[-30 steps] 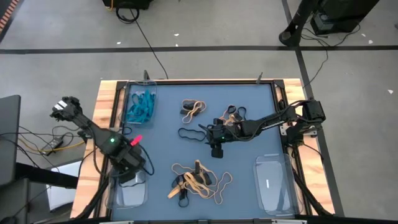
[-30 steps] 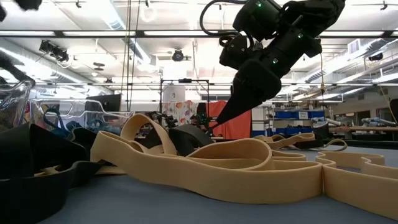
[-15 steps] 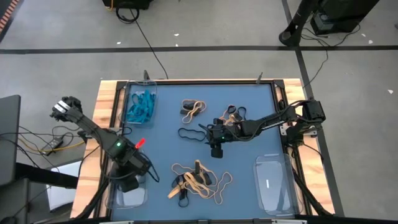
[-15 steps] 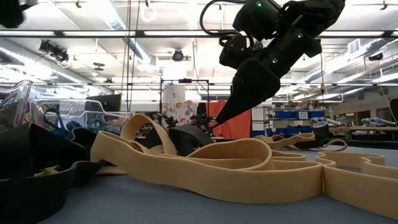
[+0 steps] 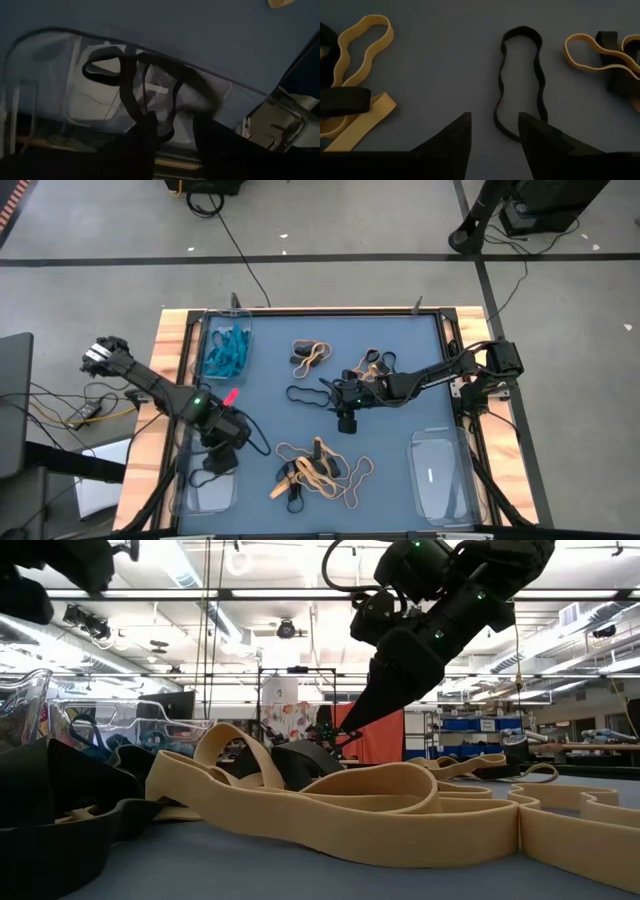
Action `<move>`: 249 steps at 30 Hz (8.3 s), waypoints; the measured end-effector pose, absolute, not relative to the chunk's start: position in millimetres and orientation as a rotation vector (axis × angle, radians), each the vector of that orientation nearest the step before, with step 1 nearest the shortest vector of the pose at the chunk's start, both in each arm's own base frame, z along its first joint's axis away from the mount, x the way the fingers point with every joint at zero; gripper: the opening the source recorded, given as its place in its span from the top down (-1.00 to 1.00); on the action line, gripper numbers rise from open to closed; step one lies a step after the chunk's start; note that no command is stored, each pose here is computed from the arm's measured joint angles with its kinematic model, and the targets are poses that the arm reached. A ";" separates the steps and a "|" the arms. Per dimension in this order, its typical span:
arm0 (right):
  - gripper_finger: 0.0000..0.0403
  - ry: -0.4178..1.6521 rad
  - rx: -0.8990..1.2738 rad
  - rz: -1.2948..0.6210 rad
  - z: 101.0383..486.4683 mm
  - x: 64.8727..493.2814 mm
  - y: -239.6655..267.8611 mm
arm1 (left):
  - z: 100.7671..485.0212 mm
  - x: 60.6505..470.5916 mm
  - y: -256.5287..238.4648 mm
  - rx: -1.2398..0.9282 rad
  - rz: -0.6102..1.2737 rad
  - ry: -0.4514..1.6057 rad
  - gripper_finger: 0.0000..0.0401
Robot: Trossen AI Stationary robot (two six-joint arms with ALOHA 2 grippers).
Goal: Sort rubber bands into baskets
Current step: Put the black rubber band into the bottom left transparent bin
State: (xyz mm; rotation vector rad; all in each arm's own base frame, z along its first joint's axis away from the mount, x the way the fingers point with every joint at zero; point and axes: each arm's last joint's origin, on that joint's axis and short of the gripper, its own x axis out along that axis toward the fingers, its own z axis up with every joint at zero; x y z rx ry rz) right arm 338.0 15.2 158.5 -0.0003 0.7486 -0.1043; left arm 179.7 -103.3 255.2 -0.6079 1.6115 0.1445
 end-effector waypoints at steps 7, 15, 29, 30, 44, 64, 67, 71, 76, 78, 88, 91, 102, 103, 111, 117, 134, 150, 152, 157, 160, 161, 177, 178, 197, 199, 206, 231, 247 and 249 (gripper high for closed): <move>0.14 0.749 -0.001 -0.104 158.5 338.0 15.2 | 256.6 187.4 -92.0 -0.599 0.144 1.569 0.21; 0.14 0.745 -0.005 -0.103 158.7 338.2 15.0 | 288.9 210.6 -65.8 -0.441 0.279 1.268 0.22; 0.14 0.749 -0.033 -0.111 158.6 338.0 14.5 | 230.7 279.9 -2.8 -0.213 0.408 1.126 0.22; 0.14 0.749 -0.033 -0.113 158.6 338.0 14.4 | 227.4 284.4 1.2 -0.203 0.410 1.118 0.22; 0.14 0.767 -0.035 -0.114 157.4 336.8 14.3 | 166.5 321.6 49.8 -0.192 0.489 1.160 0.22; 0.14 0.774 -0.036 -0.113 156.9 336.3 14.3 | 146.3 324.0 57.0 -0.204 0.381 1.286 0.92; 0.14 0.783 -0.036 -0.113 156.2 335.7 14.3 | 156.5 318.7 56.1 -0.204 0.383 1.321 0.95; 0.14 0.798 -0.038 -0.114 153.2 333.2 14.2 | 185.7 308.3 52.8 -0.214 0.409 1.288 0.97; 0.14 0.815 -0.047 -0.130 147.7 328.9 13.4 | 222.0 281.7 40.4 -0.218 0.500 1.269 0.96; 0.14 0.821 -0.048 -0.145 146.1 327.5 12.8 | 236.0 269.6 33.6 -0.233 0.523 1.257 0.96; 0.14 0.774 -0.031 -0.179 148.4 330.0 11.1 | 291.3 193.7 -12.5 -0.479 0.333 1.330 0.96; 0.14 0.773 -0.029 -0.175 148.4 330.1 10.9 | 304.7 170.5 -24.6 -0.593 0.258 1.336 0.95; 0.14 0.776 -0.023 -0.160 148.3 330.0 11.4 | 318.9 125.3 -52.9 -0.725 0.250 1.400 0.95; 0.14 0.776 -0.023 -0.160 148.3 330.0 11.4 | 316.9 125.2 -55.6 -0.722 0.244 1.422 0.95; 0.14 0.776 -0.022 -0.161 148.2 330.1 11.1 | 281.0 123.4 -82.8 -0.798 0.178 1.765 0.95; 0.14 0.775 -0.021 -0.160 148.4 330.1 11.2 | 259.0 124.7 -97.6 -0.916 0.106 1.896 0.95; 0.14 0.769 -0.017 -0.151 148.7 330.6 11.5 | 251.9 128.4 -95.5 -0.821 0.197 1.749 0.42; 0.14 0.728 -0.006 -0.136 151.7 333.4 12.0 | 268.8 165.6 -41.9 -0.577 0.488 1.211 0.27; 0.14 0.726 -0.005 -0.134 151.8 333.6 12.1 | 271.0 173.6 -34.3 -0.559 0.486 1.133 0.27; 0.14 0.730 -0.005 -0.134 151.6 333.3 12.1 | 267.4 205.6 -15.5 -0.527 0.482 0.994 0.28; 0.14 0.746 -0.007 -0.134 150.3 332.2 12.0 | 257.0 235.8 -4.9 -0.472 0.451 0.925 0.31; 0.14 0.749 -0.008 -0.134 150.0 332.0 12.0 | 252.5 245.5 -0.9 -0.439 0.436 0.909 0.33; 0.14 0.782 -0.012 -0.135 147.9 329.8 11.9 | 167.8 289.6 123.1 -0.327 0.594 0.996 0.38; 0.14 0.785 -0.012 -0.135 147.6 329.5 11.9 | 165.7 290.2 128.0 -0.344 0.585 0.982 0.38; 0.14 0.794 -0.022 -0.135 147.1 328.9 11.8 | 137.8 296.9 146.5 -0.447 0.552 0.973 0.55; 0.14 0.794 -0.022 -0.136 147.1 329.0 11.8 | 137.8 296.9 146.6 -0.447 0.551 0.973 0.72; 0.14 0.794 -0.022 -0.136 147.0 328.9 11.7 | 140.6 295.7 145.7 -0.441 0.546 0.975 0.98; 0.14 0.795 -0.022 -0.136 147.0 328.9 11.6 | 133.4 299.5 148.4 -0.328 0.482 0.991 0.20; 0.14 0.796 -0.022 -0.137 146.9 328.9 11.4 | 138.8 290.5 140.1 -0.366 0.480 1.070 0.94; 0.14 0.796 -0.022 -0.137 146.9 328.9 11.4 | 147.3 285.8 134.4 -0.365 0.472 1.080 0.96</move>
